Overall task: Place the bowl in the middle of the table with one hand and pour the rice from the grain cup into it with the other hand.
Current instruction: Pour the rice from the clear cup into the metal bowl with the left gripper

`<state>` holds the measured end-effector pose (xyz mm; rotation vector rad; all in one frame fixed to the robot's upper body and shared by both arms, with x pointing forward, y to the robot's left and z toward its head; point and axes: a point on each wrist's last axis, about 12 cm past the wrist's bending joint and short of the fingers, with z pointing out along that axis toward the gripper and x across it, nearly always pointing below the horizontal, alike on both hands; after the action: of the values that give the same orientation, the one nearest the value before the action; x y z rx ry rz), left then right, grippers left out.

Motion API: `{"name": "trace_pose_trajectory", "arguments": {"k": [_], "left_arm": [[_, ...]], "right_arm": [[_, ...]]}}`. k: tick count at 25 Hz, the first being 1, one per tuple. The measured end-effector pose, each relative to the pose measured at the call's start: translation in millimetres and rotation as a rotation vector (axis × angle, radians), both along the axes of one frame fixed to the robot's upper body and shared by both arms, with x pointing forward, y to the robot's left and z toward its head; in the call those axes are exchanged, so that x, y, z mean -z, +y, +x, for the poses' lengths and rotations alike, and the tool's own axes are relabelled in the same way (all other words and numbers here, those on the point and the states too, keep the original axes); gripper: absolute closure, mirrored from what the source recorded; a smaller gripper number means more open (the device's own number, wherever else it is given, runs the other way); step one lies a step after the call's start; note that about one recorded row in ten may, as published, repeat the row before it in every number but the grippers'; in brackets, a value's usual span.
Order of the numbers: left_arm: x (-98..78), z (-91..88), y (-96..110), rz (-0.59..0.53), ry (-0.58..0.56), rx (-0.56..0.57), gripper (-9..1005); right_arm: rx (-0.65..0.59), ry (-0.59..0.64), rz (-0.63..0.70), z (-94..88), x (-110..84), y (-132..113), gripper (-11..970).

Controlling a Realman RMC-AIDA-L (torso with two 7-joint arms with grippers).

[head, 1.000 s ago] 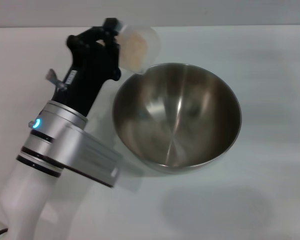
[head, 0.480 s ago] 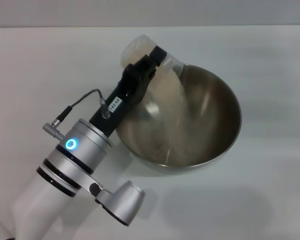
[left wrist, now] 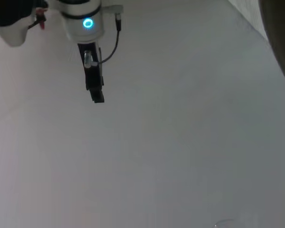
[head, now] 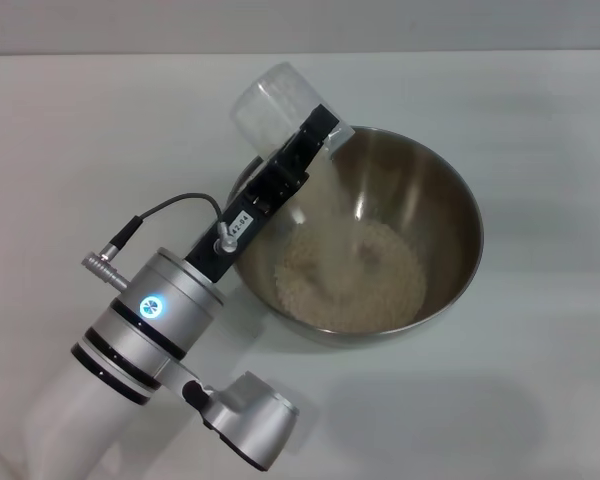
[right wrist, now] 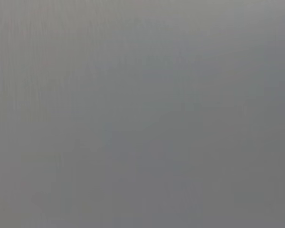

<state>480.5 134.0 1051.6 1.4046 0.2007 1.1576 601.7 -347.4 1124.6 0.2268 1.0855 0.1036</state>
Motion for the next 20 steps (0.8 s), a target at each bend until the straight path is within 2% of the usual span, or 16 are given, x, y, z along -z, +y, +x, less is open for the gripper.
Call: {"name": "trace_pose_trajectory", "arguments": {"k": [4,10,12,15,16,18,20], "left_arm": [[-0.6,0.4,3.4,0.019,-0.035,-0.018,973],[10.3,-12.4,-0.6,0.060,0.008,0.041,973],[5.9,1.5,11.4,0.039,-0.004,-0.051,973],[5.5,5.2,16.3,0.037,-0.005,-0.077,973],[9.9,-4.9,8.9,0.039,0.023,-0.021,973],[11.9,-11.0,4.2,0.039,0.038,0.014,973],[9.9,-9.2,4.4,0.024,0.037,0.001,972]], "right_arm": [[0.000,0.000,0.000,0.0,0.0,0.1,471],[-0.001,-0.004,0.000,0.2,-0.7,0.3,470],[0.000,-0.004,0.000,-0.4,-0.4,-0.1,470],[-0.001,-0.004,0.000,-0.4,-0.5,0.0,470],[-0.001,-0.004,0.001,-0.2,-0.6,0.0,470],[-0.002,-0.005,0.001,0.1,-0.9,0.3,470],[-0.002,-0.007,0.001,0.1,-1.2,0.5,469]]}}
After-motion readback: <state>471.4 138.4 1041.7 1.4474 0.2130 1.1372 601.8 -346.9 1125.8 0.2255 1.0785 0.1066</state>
